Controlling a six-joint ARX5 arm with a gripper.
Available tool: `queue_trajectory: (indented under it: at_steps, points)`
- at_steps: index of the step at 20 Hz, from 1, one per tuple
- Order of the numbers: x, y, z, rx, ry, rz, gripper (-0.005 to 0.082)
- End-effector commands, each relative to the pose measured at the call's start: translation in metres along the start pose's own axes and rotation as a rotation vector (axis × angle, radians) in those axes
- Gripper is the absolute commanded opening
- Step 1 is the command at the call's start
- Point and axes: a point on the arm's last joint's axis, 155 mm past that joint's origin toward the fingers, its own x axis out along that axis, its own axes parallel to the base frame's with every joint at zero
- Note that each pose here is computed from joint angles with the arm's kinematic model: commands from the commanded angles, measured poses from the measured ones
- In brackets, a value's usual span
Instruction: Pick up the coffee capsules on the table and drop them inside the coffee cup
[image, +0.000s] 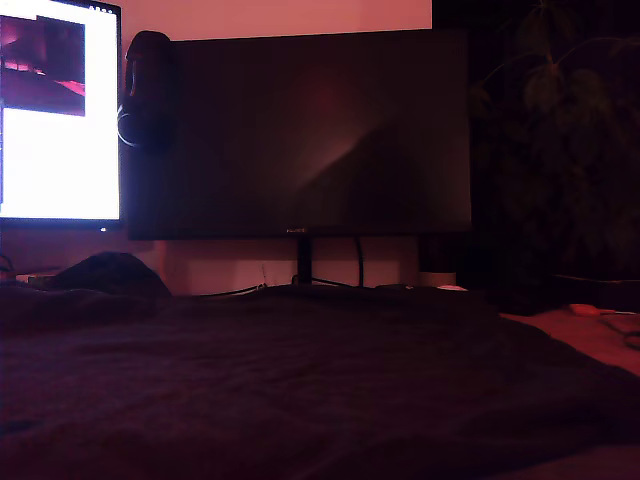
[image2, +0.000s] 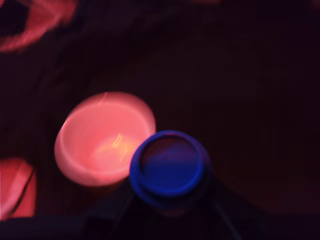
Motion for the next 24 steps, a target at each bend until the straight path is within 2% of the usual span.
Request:
queue_trajectory:
  at_steps: [1,5,8,11,14,20,24]
  points:
    - [-0.009,0.003,0.015,-0.016,-0.034,0.015,0.0177]
    - [-0.010,0.009,0.008,-0.047,-0.003,0.037,0.0177]
    - [-0.013,0.008,0.007,-0.053,0.015,0.022,0.0177]
    - [-0.015,0.015,0.004,-0.066,0.034,0.046,0.0177]
    - [-0.013,0.007,0.000,-0.095,0.064,-0.015,0.0177]
    - [0.000,0.008,-0.008,-0.133,0.143,-0.039,0.0177]
    - [0.007,0.010,-0.006,-0.118,0.184,-0.043,0.0177]
